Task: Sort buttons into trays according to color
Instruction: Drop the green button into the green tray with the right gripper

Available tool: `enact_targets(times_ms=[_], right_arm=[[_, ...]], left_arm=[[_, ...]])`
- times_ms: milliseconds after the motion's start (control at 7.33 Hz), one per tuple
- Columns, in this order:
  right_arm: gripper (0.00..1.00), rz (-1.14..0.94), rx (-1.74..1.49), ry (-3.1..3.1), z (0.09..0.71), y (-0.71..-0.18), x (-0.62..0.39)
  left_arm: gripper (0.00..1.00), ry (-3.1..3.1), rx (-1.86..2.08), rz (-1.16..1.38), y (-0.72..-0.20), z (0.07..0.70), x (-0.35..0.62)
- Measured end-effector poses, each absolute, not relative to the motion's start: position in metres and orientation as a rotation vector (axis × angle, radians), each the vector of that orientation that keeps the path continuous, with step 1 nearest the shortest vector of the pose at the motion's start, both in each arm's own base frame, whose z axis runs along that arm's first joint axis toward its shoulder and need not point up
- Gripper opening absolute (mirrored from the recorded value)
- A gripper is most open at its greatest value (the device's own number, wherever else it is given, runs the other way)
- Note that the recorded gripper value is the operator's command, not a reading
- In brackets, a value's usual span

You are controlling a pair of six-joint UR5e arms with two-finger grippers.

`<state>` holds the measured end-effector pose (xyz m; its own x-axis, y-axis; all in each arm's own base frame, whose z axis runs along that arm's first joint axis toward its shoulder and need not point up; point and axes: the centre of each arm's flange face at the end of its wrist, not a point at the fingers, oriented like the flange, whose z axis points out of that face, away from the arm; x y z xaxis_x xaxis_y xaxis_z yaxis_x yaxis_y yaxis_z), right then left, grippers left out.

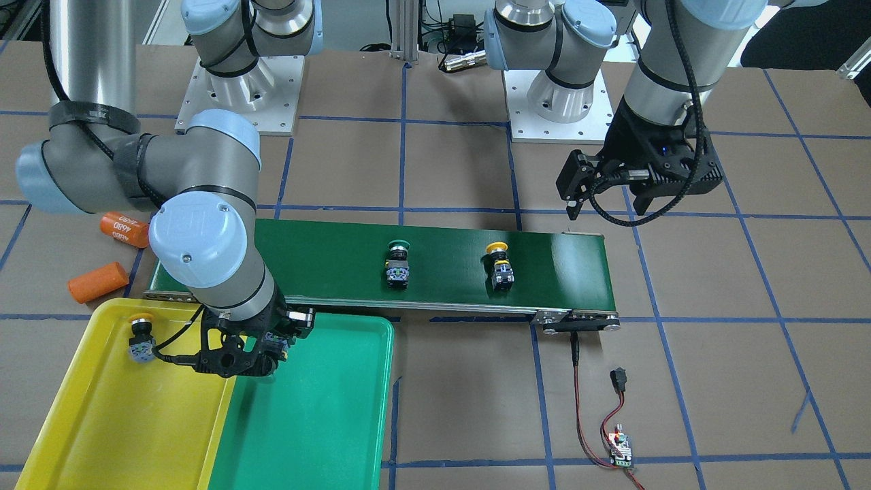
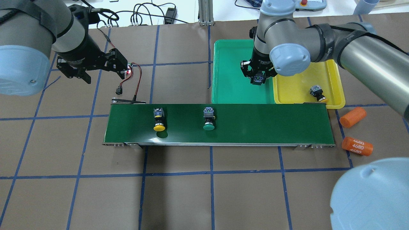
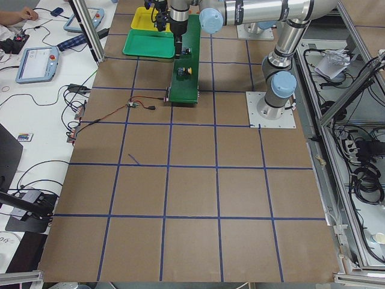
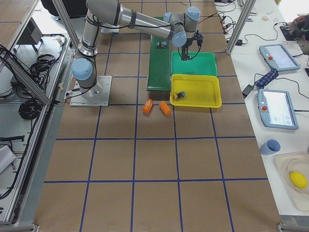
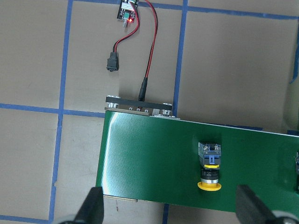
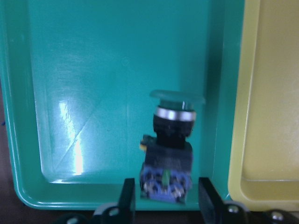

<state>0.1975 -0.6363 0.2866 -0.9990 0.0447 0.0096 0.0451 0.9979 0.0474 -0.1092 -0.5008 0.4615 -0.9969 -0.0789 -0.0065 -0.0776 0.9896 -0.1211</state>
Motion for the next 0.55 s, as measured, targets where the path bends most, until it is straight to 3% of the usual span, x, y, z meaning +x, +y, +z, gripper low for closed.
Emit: enact_targets(times_ms=[546], right_arm=[[0.68, -0.14, -0.025, -3.124, 0.3, -0.613, 0.202]], left_arm=[[1.0, 3.111, -0.097, -0.204, -0.495, 0.471, -0.109]])
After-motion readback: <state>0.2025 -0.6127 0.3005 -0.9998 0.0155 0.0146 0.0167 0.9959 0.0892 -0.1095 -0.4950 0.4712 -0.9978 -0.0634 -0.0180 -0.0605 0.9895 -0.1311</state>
